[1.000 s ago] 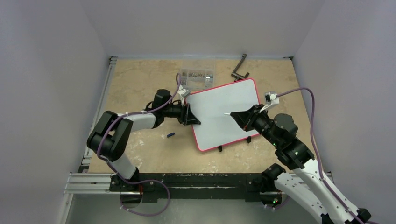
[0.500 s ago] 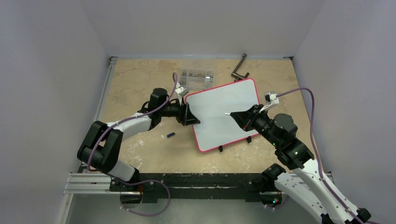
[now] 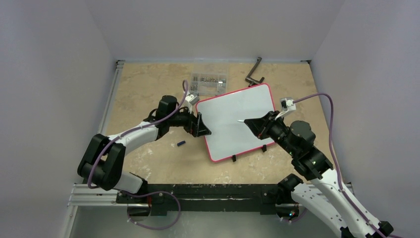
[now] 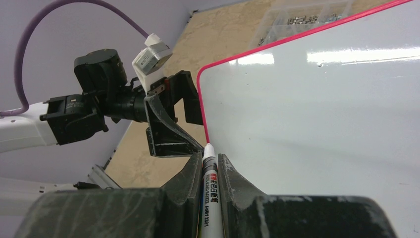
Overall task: Write a sentence on the whiteboard
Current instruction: Move the whiteboard to the center of the board.
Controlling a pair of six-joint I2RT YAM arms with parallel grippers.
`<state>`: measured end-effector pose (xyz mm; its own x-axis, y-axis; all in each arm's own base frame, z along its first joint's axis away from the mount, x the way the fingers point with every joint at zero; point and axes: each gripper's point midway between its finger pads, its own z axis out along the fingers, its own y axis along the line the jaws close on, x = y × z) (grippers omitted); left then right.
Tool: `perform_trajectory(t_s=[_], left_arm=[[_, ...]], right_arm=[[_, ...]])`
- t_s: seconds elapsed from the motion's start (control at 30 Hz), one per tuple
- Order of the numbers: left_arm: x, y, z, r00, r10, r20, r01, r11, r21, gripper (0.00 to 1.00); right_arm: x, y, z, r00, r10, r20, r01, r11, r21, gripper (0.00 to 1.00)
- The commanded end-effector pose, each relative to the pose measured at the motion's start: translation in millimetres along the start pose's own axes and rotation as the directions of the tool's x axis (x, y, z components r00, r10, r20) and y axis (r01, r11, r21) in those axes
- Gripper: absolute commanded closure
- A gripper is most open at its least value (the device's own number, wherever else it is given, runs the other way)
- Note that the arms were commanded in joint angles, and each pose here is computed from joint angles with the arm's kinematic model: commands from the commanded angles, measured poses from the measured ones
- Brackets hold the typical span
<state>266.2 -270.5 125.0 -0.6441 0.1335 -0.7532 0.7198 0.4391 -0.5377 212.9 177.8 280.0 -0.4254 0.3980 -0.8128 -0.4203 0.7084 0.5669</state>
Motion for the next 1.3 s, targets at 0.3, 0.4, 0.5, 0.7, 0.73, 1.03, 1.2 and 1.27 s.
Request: perform_trajectory(t_s=[0.3, 0.4, 0.5, 0.7, 0.73, 1.03, 1.2, 1.27], left_arm=[[-17, -5, -30, 0.997, 0.047, 0.054, -0.039, 0.989, -0.143, 0.0], [-24, -7, -43, 0.993, 0.058, 0.102, -0.038, 0.98, -0.193, 0.0], [-37, -14, -55, 0.986, 0.059, 0.153, -0.023, 0.974, -0.223, 0.0], [-78, -36, -103, 0.967, 0.107, 0.232, -0.018, 0.935, -0.355, 0.0], [-87, -41, -110, 0.964, 0.122, 0.238, -0.027, 0.93, -0.368, 0.0], [-156, -55, -118, 0.986, 0.14, 0.094, -0.096, 0.922, -0.376, 0.0], [-181, -37, -104, 0.995, 0.051, 0.082, -0.028, 0.965, -0.26, 0.03], [-186, -26, -93, 0.997, 0.045, 0.057, -0.03, 0.971, -0.237, 0.04]], right_arm=[[-15, 12, -1, 0.999, -0.011, 0.042, 0.012, 0.999, -0.042, 1.0], [-16, 13, 0, 0.999, -0.018, 0.042, 0.02, 0.999, -0.042, 1.0], [-18, 14, 0, 0.999, -0.022, 0.044, 0.024, 0.999, -0.044, 1.0], [-19, 13, 2, 0.999, -0.028, 0.044, 0.029, 0.999, -0.04, 1.0], [-19, 13, 2, 0.998, -0.029, 0.048, 0.031, 0.999, -0.04, 1.0], [-24, 14, -1, 0.997, -0.044, 0.061, 0.047, 0.998, -0.039, 1.0], [-22, 12, -3, 0.997, -0.046, 0.068, 0.048, 0.998, -0.037, 1.0], [-21, 12, -3, 0.997, -0.05, 0.065, 0.052, 0.998, -0.038, 1.0]])
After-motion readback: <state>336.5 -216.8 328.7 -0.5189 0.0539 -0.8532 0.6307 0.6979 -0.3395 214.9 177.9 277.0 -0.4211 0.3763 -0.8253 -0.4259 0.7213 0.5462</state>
